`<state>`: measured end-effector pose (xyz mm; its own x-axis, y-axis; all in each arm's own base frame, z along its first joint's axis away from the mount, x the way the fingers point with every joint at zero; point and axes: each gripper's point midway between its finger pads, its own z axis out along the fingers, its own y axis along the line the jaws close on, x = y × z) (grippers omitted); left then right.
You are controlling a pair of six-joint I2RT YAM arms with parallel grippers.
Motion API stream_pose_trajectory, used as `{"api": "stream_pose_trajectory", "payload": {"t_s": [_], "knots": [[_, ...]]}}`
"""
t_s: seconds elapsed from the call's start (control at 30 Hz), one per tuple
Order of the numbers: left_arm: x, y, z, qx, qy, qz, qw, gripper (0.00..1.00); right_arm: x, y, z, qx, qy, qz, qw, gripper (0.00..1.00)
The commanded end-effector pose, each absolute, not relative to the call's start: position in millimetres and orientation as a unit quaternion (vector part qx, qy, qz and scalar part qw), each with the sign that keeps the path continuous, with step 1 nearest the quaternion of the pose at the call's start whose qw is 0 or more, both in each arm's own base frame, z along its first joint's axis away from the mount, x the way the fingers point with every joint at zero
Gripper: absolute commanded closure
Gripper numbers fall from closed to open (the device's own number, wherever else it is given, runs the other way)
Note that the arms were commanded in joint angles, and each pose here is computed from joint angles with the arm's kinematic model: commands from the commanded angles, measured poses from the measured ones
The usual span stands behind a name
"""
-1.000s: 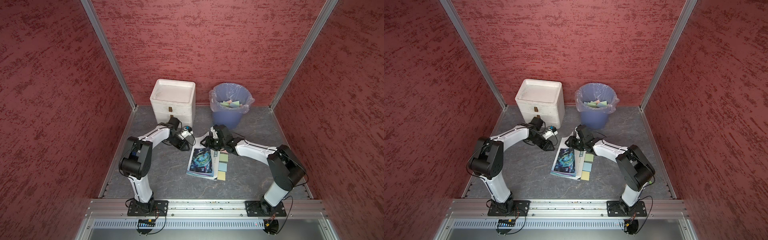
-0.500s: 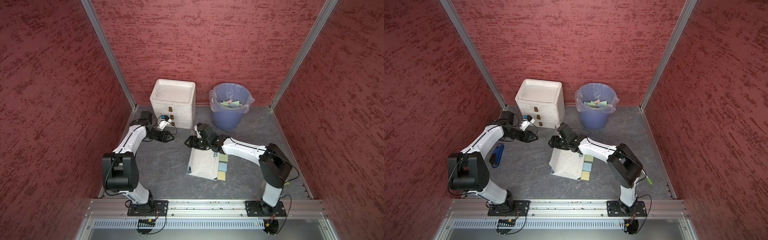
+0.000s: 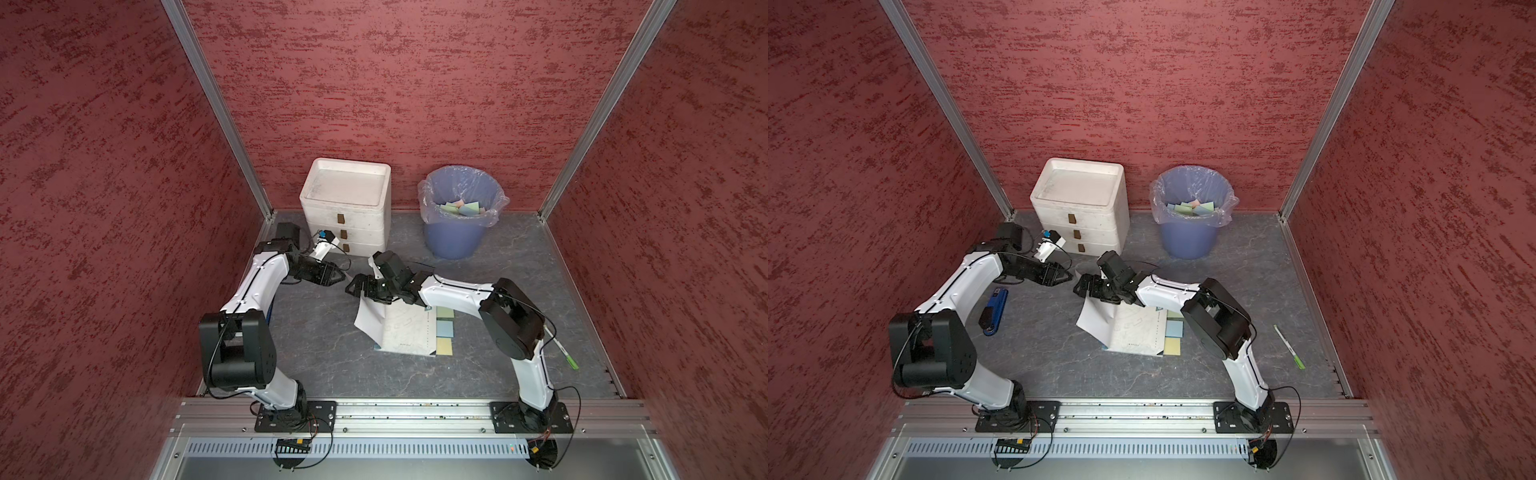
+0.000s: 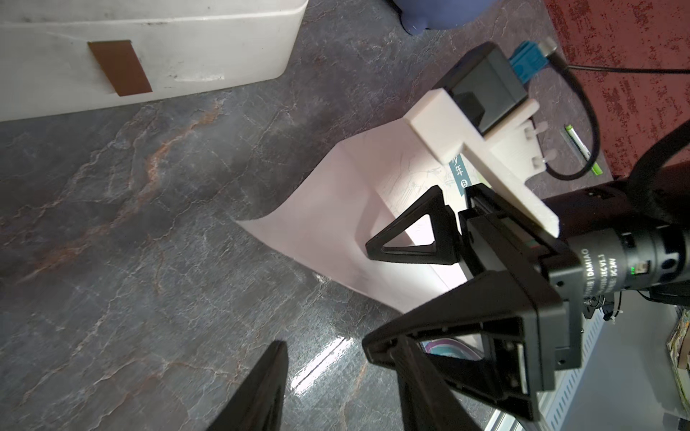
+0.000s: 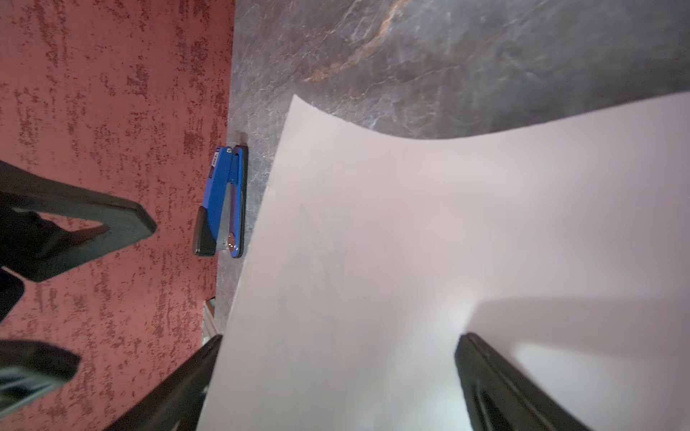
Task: Peel off the used sticky note
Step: Open the book at the center of the board.
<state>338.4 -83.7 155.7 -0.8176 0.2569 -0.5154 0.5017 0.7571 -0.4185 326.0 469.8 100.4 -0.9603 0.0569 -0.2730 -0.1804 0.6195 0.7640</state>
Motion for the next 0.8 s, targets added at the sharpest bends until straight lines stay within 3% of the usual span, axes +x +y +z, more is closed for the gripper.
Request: {"api": "stream_pose_trajectory", "payload": {"t_s": [0.0,0.47,0.77], "knots": [[336.9,-81.9,154.6,0.212,0.912,-0.274,0.22,0.5,319.5,490.6,108.1,-0.043,0.869,0.481,0.109,0.02],[339.1,-75.7,149.2,0.211,0.92,-0.247,0.218,0.5,330.8,499.5,117.0,-0.004,0.846,0.524,0.097,0.01],[314.6,-108.4,96.3,0.245,0.932,-0.228,0.139,0.53,360.4,395.5,145.1,0.042,0.867,0.465,0.177,0.02]]}}
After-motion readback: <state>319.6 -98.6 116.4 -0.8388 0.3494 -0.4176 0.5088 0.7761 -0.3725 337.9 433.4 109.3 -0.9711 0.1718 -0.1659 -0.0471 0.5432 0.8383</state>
